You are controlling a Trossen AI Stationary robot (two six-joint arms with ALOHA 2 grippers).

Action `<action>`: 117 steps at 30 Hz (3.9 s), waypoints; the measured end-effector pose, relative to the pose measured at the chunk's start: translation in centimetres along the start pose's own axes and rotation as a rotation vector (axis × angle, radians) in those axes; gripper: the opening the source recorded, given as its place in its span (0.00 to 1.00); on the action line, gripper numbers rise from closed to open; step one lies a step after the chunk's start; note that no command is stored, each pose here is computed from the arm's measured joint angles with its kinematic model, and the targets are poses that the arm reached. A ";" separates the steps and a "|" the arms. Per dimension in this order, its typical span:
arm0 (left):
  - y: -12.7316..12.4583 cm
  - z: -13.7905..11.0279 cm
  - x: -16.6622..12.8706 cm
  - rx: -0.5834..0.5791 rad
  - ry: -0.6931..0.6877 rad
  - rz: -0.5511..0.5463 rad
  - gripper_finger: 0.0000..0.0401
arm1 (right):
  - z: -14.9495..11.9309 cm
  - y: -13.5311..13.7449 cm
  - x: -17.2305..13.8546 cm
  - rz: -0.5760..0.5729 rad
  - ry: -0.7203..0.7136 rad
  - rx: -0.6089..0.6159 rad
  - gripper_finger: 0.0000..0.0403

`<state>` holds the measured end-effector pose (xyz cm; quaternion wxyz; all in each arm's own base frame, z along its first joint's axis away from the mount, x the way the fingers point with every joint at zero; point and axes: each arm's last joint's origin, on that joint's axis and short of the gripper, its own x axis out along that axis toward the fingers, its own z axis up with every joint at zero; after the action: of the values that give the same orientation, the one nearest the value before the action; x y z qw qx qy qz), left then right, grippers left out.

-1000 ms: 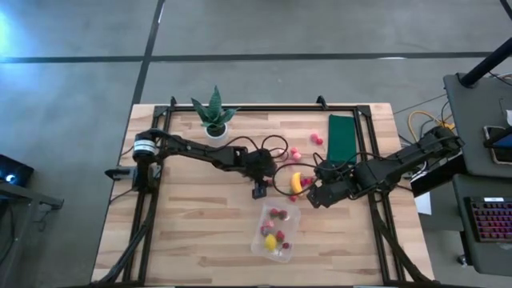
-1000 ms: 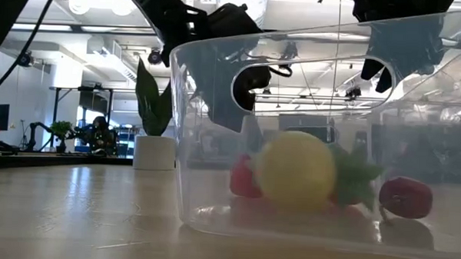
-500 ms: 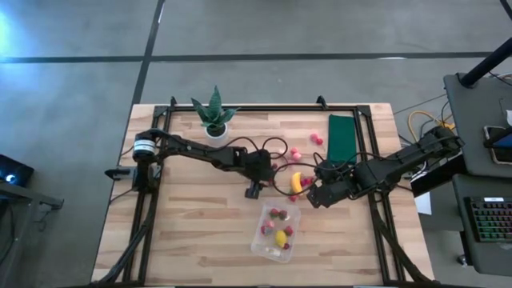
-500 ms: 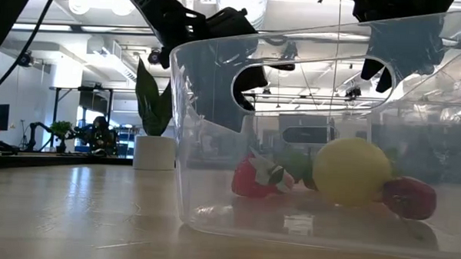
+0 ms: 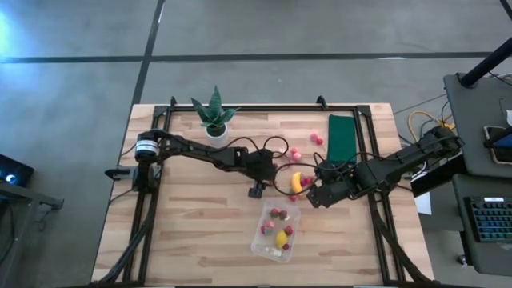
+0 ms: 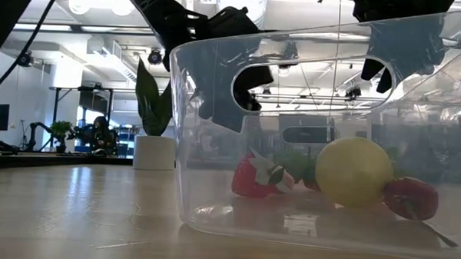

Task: Pick and placing Produce into tupperware
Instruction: Put the strawberry into the transparent bin

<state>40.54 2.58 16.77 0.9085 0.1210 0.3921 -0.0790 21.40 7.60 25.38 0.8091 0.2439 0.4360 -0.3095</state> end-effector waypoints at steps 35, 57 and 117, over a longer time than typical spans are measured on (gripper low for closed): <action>0.9 2.6 -5.4 -0.052 0.049 0.157 0.75 | -0.2 -0.4 0.1 -0.025 0.048 -0.027 0.66; 0.5 -0.3 -0.3 0.175 0.040 -0.118 0.66 | -0.3 -0.4 -0.1 -0.001 0.087 -0.050 0.67; 2.6 -0.1 1.1 0.079 0.048 -0.112 0.32 | 0.4 -3.5 -2.3 0.011 -0.016 0.044 0.66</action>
<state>41.84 5.00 16.28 0.8875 0.1364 0.4166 -0.1420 18.08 5.59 27.11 0.8087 0.2615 0.4213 -0.3165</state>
